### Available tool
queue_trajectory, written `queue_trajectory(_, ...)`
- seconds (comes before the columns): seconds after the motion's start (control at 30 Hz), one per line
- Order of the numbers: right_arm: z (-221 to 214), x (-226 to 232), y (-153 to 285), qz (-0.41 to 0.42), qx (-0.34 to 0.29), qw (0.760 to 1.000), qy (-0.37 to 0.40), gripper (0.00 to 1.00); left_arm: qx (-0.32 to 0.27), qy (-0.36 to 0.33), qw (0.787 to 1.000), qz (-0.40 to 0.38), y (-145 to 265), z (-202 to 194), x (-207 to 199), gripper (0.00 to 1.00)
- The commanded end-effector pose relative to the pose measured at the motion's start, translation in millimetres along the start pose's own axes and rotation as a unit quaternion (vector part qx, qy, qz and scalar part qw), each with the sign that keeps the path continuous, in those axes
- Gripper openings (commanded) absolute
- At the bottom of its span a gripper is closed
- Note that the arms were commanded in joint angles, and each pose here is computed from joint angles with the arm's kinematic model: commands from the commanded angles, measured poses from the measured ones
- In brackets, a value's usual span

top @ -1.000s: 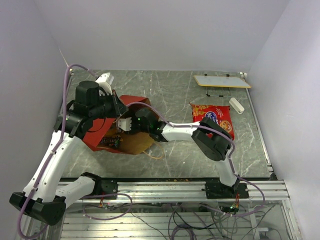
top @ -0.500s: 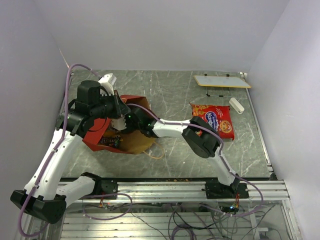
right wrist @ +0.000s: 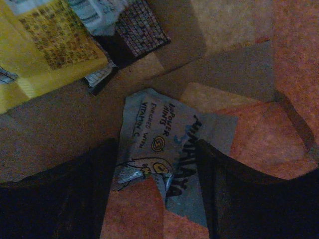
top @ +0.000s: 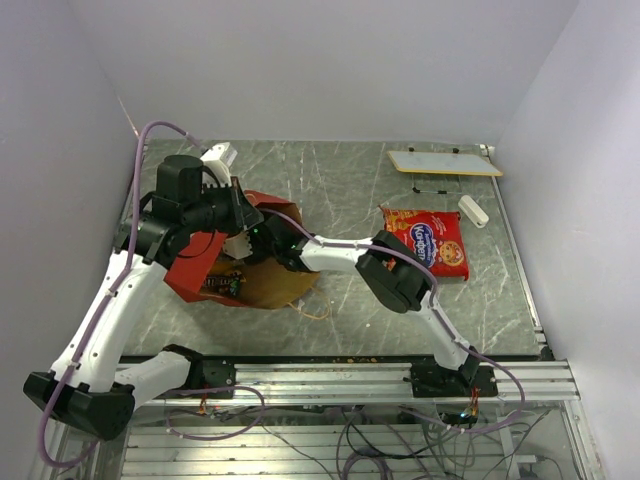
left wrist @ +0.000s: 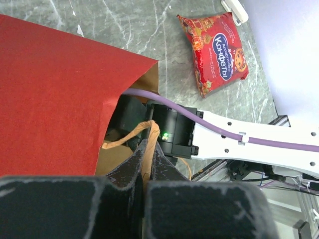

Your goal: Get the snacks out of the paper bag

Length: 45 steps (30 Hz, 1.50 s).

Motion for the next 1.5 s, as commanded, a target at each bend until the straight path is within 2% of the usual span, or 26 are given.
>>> queue_trajectory(0.0,-17,-1,-5,-0.001,0.031,0.999,0.008,0.64,-0.001,-0.016,1.000,-0.021,2,5,-9,0.07)
queue_trajectory(0.07,-22,-4,-6,-0.008,0.036,0.999,0.006,0.63,-0.002,-0.018,1.000,-0.017,3,6,-9,0.07)
queue_trajectory(0.53,-42,-28,-15,-0.028,-0.008,0.999,-0.015,0.23,-0.018,0.001,1.000,-0.015,5,9,-11,0.07)
queue_trajectory(0.8,-19,-33,-6,-0.012,-0.060,0.998,-0.026,0.02,-0.010,-0.001,1.000,0.003,-3,12,-7,0.07)
queue_trajectory(0.97,5,-38,13,-0.013,-0.106,0.994,-0.025,0.00,-0.012,-0.005,1.000,0.011,-8,16,-5,0.07)
queue_trajectory(1.13,19,-44,37,-0.021,-0.117,0.991,-0.057,0.00,-0.022,0.000,1.000,0.019,-9,19,-5,0.07)
queue_trajectory(1.37,23,-53,101,-0.031,-0.139,0.979,-0.143,0.00,-0.070,0.008,0.997,0.023,2,22,-6,0.07)
queue_trajectory(1.47,21,-36,130,-0.028,-0.157,0.972,-0.173,0.00,-0.084,0.005,0.996,0.013,3,20,-6,0.07)
Point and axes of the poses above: each gripper's point midway between its finger pads, its own y axis back along the fingers, its own x axis along the line the jaws close on, z = x × y, the point moved 8 cm from there along y, back along the fingers, and after that the axes turned 10 degrees about y, right-handed, at the moved point
